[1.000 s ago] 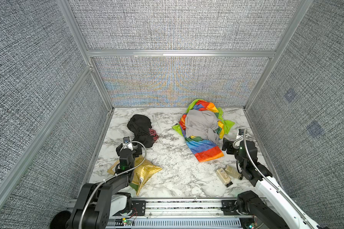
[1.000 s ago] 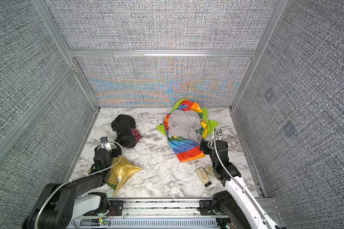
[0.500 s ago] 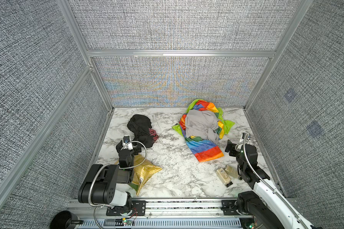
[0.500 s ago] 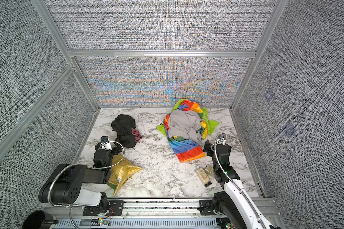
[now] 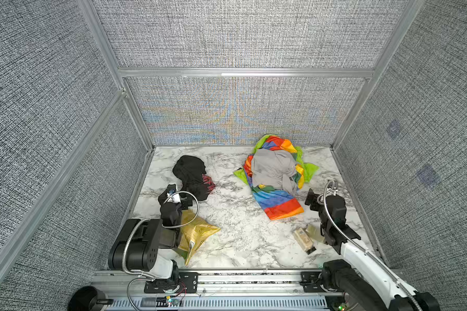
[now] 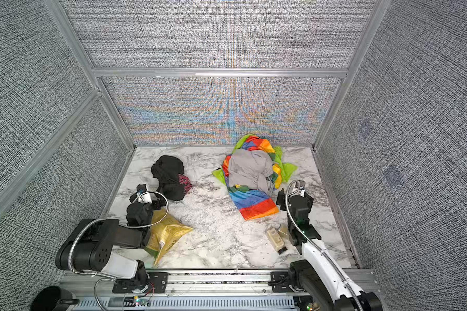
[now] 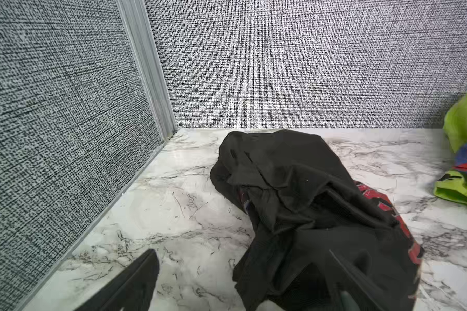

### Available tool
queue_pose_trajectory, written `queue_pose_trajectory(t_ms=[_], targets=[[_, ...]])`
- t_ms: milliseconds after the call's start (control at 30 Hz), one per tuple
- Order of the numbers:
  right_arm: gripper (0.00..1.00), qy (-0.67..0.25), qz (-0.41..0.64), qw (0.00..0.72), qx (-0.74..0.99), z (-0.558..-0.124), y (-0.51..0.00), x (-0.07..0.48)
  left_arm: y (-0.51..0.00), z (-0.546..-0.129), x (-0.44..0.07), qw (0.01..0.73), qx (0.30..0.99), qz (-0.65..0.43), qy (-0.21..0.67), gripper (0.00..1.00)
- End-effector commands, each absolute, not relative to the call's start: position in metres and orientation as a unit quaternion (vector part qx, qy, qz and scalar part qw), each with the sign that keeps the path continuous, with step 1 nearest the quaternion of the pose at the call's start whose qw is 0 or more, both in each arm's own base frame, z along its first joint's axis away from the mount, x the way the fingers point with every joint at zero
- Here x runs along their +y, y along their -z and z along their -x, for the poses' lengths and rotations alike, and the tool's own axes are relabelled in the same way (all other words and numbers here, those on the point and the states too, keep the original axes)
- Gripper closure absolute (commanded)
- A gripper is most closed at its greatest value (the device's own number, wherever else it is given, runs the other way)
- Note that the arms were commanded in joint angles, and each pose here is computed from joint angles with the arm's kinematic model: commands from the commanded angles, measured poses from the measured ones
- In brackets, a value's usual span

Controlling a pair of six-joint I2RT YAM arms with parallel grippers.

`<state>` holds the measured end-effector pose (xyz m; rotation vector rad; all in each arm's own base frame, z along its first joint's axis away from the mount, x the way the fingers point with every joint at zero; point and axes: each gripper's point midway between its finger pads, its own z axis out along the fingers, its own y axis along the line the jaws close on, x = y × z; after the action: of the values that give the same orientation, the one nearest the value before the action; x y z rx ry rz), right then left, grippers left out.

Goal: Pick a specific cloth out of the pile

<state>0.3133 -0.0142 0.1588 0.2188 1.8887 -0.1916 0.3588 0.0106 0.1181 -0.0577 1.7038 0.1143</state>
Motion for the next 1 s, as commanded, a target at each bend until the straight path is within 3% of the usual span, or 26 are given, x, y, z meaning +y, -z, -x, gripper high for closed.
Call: queue_pose_trajectory(t_ms=[0,667,967], targets=[[0.03,0.092,-0.108,0.606,0.783,-0.318,-0.169,-0.023,-0.127,-0.360,0.009,0.671,0.739,0.026,-0.045,0.01],[0.02,0.109,-0.081,0.619,0.774,-0.361,-0.127,-0.040,-0.128,-0.361,0.009,0.671,0.739,0.026,-0.045,0.01],[0.02,0.046,-0.025,0.597,0.800,-0.385,-0.102,-0.022,-0.128,-0.361,0.009,0.672,0.739,0.026,-0.045,0.01]])
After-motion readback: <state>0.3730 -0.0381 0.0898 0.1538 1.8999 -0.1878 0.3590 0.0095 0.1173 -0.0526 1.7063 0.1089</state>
